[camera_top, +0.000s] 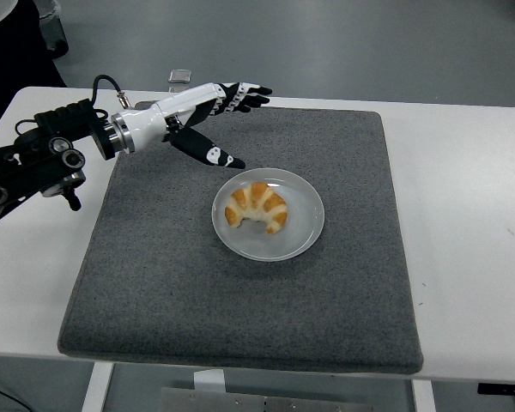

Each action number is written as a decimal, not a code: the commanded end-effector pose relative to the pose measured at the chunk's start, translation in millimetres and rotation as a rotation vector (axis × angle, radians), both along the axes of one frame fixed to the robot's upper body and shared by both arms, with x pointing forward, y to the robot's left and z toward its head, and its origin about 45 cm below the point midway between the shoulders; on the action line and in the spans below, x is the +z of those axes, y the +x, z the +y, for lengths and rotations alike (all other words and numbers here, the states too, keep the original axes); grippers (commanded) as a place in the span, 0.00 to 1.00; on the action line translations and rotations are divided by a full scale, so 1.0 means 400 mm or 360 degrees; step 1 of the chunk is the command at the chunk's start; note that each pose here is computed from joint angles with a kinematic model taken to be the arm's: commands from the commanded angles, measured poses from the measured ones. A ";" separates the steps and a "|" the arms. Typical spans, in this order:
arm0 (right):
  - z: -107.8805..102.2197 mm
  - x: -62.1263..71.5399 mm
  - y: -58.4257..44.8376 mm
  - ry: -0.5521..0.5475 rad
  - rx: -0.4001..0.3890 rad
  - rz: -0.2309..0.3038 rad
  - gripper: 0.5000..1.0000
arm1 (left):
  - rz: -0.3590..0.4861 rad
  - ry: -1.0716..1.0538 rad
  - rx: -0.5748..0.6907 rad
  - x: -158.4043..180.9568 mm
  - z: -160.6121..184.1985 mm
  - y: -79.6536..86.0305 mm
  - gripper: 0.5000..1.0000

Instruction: Place the bread on the plate

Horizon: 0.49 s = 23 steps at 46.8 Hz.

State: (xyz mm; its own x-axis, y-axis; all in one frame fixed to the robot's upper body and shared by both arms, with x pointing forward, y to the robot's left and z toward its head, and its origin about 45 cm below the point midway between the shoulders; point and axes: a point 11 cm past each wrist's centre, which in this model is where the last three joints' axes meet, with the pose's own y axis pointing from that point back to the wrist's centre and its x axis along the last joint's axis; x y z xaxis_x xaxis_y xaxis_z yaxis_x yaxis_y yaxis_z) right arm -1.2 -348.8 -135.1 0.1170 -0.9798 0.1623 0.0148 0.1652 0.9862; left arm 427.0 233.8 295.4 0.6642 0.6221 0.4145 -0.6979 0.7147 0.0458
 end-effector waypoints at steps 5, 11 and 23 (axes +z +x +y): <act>0.000 0.000 0.001 0.0000 0.0000 -0.0001 0.86 | 0.0114 -0.0217 0.0173 0.030 0.096 0.010 0.99; 0.000 0.000 -0.002 0.0000 -0.0001 0.0002 0.86 | 0.0186 -0.0386 0.0287 0.043 0.146 0.019 0.99; 0.000 0.000 0.001 0.0002 0.0000 -0.0001 0.86 | 0.0312 -0.0578 0.0333 0.053 0.228 0.022 0.99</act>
State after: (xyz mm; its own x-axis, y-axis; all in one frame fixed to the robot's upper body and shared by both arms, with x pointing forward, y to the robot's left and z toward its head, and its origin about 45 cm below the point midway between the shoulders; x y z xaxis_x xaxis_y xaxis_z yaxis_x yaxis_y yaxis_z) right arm -0.8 -348.7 -135.1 0.1171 -0.9798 0.1621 0.0142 0.1648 0.9862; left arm 435.6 315.9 314.9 0.5586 0.8280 0.0486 -0.8276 0.5603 -0.0332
